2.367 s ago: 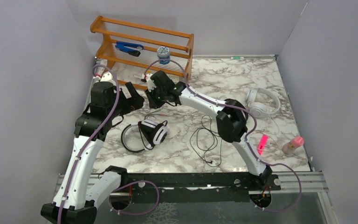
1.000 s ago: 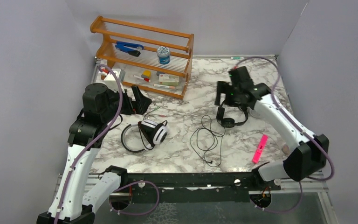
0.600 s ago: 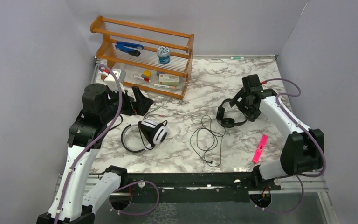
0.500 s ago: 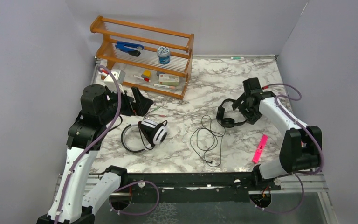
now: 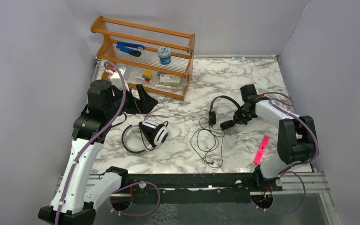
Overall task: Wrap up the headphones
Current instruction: Pick up the headphones from the center of the board.
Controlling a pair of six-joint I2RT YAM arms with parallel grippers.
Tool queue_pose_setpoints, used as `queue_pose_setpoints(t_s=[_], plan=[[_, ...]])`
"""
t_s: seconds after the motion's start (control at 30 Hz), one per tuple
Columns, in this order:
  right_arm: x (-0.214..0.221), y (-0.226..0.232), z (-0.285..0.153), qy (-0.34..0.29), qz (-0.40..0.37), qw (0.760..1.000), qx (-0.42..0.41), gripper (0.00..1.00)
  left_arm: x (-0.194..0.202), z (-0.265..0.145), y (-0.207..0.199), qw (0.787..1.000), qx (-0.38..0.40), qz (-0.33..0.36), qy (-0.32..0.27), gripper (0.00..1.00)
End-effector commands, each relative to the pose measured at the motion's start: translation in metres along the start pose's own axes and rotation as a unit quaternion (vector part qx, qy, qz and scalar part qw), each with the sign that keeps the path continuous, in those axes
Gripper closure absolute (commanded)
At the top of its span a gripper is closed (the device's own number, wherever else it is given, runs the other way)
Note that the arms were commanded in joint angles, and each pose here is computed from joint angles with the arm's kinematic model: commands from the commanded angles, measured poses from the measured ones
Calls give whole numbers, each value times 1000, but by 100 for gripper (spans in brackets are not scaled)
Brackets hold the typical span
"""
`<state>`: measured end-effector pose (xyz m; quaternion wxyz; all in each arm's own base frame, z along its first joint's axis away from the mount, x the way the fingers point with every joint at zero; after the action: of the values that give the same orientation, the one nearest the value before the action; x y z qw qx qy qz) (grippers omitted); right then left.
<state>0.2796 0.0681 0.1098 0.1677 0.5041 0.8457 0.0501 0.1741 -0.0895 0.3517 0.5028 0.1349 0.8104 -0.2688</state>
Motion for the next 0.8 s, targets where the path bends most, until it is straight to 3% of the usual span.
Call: queue_pose_setpoints(t_s=[0.0, 0.03, 0.17, 0.33, 0.53, 0.57, 0.67, 0.77], plan=[[-4, 17, -26, -24, -80, 993, -81, 93, -4, 12, -4, 999, 39, -26, 9, 3], [-6, 22, -36, -45, -119, 987, -96, 99, -4, 16, -4, 998, 44, -35, 15, 4], [0, 40, -75, -96, -290, 938, -165, 100, -4, 32, -5, 996, 55, -67, 38, 7], [39, 61, -113, -81, -455, 843, -275, 100, -2, 51, -28, 996, 54, -60, 47, 7], [77, 75, -146, -100, -528, 765, -355, 100, 20, 74, -61, 991, 74, -55, 96, 5], [81, 77, -150, -103, -545, 747, -367, 100, 23, 76, -63, 992, 66, -49, 95, 2], [101, 81, -163, -104, -604, 680, -402, 100, 35, 85, -61, 993, 31, -23, 111, 3], [112, 83, -175, -111, -628, 646, -420, 100, 43, 91, -52, 990, -22, -3, 136, 6]])
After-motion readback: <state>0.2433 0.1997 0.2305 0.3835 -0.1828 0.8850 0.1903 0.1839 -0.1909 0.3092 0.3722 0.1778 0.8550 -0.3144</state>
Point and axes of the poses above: each gripper's point midway between its finger pads, its own z axis out along the fingers, its own y axis along the line the jaws close on, x = y × z, the point moved 9 cm from there along -z, back along the fingers, and after that the axes turned 11 degrees about z, right-handed, at the moved point
